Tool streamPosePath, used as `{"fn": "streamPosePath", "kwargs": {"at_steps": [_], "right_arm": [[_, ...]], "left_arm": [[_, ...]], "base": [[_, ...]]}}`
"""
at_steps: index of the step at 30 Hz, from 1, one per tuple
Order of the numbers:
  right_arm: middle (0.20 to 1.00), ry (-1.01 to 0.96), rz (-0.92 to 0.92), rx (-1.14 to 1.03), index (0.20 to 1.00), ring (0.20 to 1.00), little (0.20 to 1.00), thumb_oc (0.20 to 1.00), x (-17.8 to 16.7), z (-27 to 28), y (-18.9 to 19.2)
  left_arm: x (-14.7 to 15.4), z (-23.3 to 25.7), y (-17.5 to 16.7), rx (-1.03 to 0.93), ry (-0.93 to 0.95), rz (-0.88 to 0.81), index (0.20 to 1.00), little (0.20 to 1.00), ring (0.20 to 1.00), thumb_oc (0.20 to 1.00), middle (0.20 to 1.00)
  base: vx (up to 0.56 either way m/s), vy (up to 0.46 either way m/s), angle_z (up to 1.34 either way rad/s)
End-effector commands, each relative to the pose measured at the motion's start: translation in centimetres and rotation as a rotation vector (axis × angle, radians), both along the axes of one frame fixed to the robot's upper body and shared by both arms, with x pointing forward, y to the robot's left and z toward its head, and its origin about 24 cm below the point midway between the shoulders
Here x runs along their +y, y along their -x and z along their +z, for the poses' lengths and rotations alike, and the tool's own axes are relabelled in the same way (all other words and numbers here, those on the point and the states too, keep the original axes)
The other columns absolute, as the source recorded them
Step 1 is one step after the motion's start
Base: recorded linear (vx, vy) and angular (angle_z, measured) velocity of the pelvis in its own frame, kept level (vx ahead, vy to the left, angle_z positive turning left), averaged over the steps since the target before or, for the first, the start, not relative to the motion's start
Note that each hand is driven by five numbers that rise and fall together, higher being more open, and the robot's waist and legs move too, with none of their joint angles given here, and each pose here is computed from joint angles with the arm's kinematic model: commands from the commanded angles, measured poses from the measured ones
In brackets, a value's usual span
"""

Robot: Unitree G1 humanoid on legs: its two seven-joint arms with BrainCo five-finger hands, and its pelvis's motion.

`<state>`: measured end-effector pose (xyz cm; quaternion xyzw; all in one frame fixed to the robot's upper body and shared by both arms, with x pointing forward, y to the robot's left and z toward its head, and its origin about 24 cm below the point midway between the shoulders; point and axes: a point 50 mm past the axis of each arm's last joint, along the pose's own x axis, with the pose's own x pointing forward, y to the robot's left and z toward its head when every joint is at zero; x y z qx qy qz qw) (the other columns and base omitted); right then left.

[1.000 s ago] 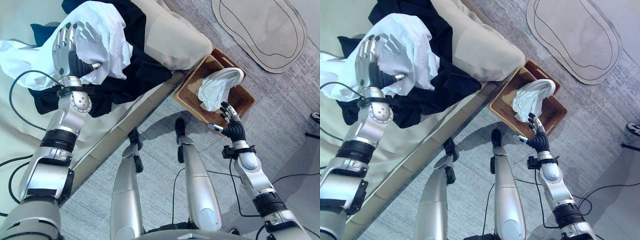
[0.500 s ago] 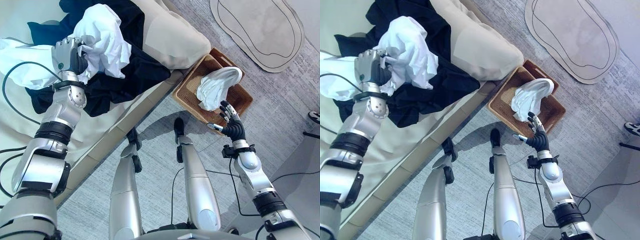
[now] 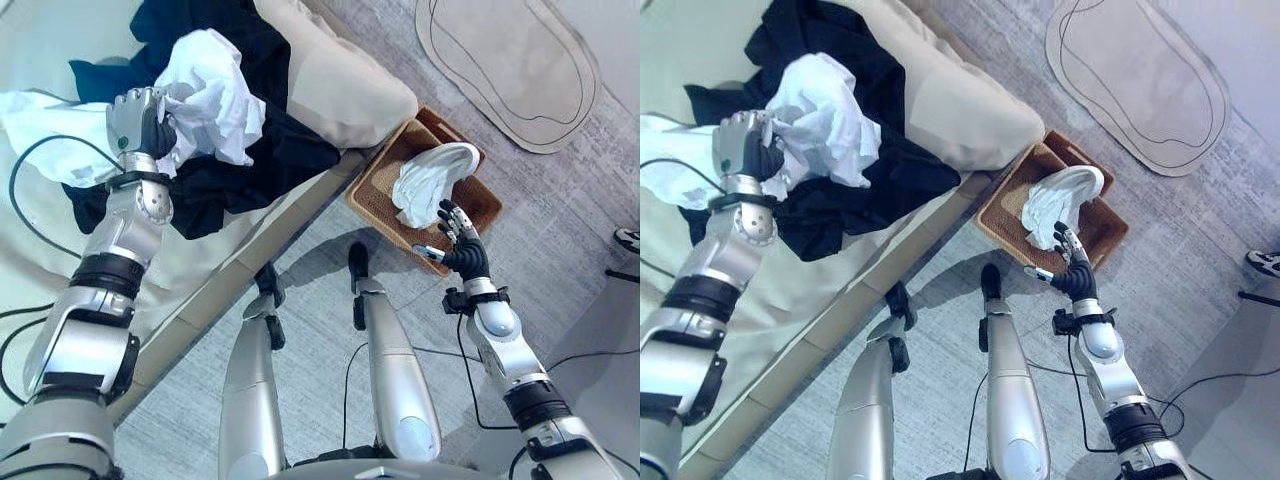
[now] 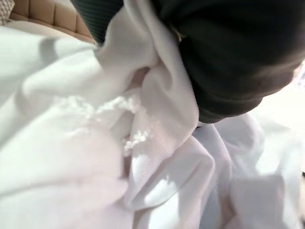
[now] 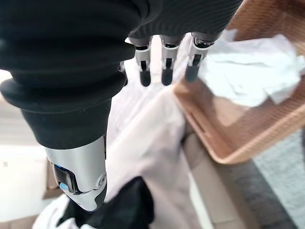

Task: Pick up clothes into the bucket

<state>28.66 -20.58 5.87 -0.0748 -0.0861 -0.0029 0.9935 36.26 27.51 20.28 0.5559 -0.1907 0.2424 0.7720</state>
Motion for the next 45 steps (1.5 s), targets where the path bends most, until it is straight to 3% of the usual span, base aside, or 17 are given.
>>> {"fn": "streamPosePath", "kwargs": {"at_steps": [1,6,13,20,21,23,24,31,38,45], "right_arm": [[1.0,0.034,-0.022,0.047,1.0,1.0,1.0,1.0,-0.7,-1.6,1.3],[1.0,0.086,-0.041,0.07,1.0,1.0,1.0,1.0,-1.1,-2.0,1.3],[1.0,0.156,-0.007,0.061,1.0,1.0,1.0,1.0,-0.8,-1.6,0.7],[1.0,0.318,0.067,0.002,1.0,1.0,1.0,1.0,0.6,0.2,-1.0],[1.0,0.375,0.135,-0.038,1.0,1.0,1.0,1.0,1.7,1.1,-1.3],[1.0,0.392,0.169,-0.053,1.0,1.0,1.0,1.0,2.1,1.5,-1.3],[1.0,0.444,0.25,-0.078,1.0,1.0,1.0,1.0,3.4,2.1,-1.5],[1.0,0.367,0.548,-0.17,1.0,1.0,1.0,1.0,9.3,4.2,-0.7],[1.0,0.2,0.743,-0.118,1.0,1.0,1.0,1.0,13.0,3.5,0.8],[1.0,0.207,0.739,-0.108,1.0,1.0,1.0,1.0,14.0,3.0,0.8]], "left_arm": [[0.2,-1.5,1.4,-0.039,0.071,-0.042,0.2,0.2,0.2,0.2,0.2],[-1.1,-2.0,3.2,-0.099,0.133,-0.147,0.2,0.2,0.2,0.2,0.2],[-2.2,-1.8,5.7,-0.141,0.067,-0.261,0.2,0.2,0.2,0.2,0.2],[-5.0,0.0,7.4,-0.189,0.134,-0.511,0.2,0.2,0.2,0.2,0.2],[-6.2,0.7,7.8,-0.21,0.185,-0.613,0.2,0.2,0.2,0.2,0.2],[-6.5,0.8,8.0,-0.205,0.212,-0.647,0.2,0.2,0.2,0.2,0.2],[-7.9,1.3,8.3,-0.214,0.271,-0.76,0.2,0.2,0.2,0.2,0.2],[-10.9,1.7,8.6,-0.157,0.329,-0.955,0.2,0.2,0.2,0.2,0.2],[-13.2,0.9,9.4,-0.043,0.398,-1.136,0.2,0.2,0.2,0.2,0.2],[-14.5,0.3,10.1,0.012,0.481,-1.246,0.2,0.2,0.2,0.2,0.2]], "base": [[0.08,-0.012,-0.04],[0.1,-0.04,-0.02],[0.11,-0.037,0.14],[0.07,-0.04,0.15],[0.08,-0.033,0.12],[0.08,-0.03,0.04],[0.05,-0.021,0.01],[0.07,-0.036,-0.02],[0.06,-0.029,0.0],[0.02,-0.008,0.01]]}}
